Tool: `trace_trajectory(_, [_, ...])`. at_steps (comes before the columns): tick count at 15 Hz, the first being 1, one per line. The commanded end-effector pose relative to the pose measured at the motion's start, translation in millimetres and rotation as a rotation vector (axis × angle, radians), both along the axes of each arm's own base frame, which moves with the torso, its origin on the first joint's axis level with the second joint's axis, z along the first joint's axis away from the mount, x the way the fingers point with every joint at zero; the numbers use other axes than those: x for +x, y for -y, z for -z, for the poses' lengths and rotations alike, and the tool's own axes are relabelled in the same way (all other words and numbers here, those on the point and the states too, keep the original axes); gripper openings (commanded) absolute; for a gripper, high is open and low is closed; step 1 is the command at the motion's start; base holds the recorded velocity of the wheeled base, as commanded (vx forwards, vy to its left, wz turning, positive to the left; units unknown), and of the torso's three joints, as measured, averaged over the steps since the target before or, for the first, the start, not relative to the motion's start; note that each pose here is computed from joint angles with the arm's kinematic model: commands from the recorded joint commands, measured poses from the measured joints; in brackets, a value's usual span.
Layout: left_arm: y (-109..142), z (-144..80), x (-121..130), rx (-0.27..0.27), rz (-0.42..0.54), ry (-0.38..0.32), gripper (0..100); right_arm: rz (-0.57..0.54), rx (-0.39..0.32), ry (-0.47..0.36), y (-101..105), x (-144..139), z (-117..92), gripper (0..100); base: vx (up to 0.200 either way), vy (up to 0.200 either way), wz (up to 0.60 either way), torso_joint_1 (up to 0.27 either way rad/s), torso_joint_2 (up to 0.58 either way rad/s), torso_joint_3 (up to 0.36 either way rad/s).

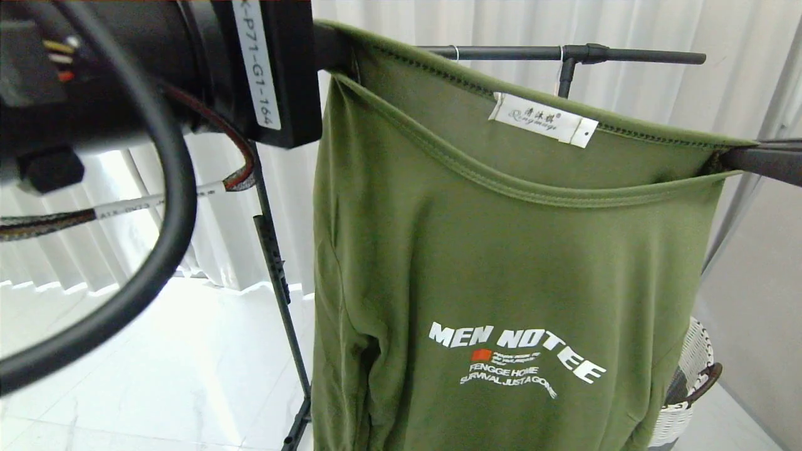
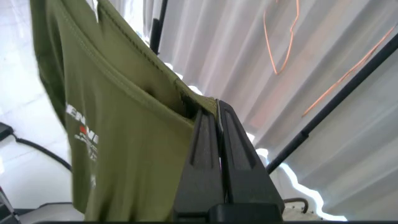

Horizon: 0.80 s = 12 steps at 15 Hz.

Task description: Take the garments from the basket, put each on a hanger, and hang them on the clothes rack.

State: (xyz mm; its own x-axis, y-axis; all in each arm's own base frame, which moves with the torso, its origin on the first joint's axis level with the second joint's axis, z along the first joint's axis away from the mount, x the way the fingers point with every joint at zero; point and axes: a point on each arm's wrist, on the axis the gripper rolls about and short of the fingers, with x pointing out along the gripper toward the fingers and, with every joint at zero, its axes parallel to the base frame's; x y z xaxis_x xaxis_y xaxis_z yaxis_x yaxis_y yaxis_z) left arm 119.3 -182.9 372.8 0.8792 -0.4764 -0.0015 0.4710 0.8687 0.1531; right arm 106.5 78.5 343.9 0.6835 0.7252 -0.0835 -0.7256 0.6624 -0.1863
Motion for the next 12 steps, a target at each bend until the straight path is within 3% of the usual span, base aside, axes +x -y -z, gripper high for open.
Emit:
trace_trajectory(1, [7, 3, 4, 0.015, -0.001, -0.005, 0, -0.003, 0.017, 0.023, 2, -3, -7, 0, 0.0, 0.0, 0.0, 0.0, 0.0, 0.0])
trace_trajectory(3, [9, 19, 5, 0.063, -0.019, -0.032, 0, -0.005, 0.012, 0.024, 2, -5, -5, 0, 0.0, 0.0, 0.0, 0.0, 0.0, 0.0])
trace_trajectory(8, [13, 17, 2, 0.039, -0.001, -0.012, 0, -0.008, 0.009, 0.023, 3, -6, -4, 0, 0.0, 0.0, 0.0, 0.0, 0.0, 0.0])
trace_trajectory(12, [12, 16, 1, 0.084, -0.002, 0.015, 0, -0.008, 0.005, 0.016, 2, -5, -3, 0, 0.0, 0.0, 0.0, 0.0, 0.0, 0.0])
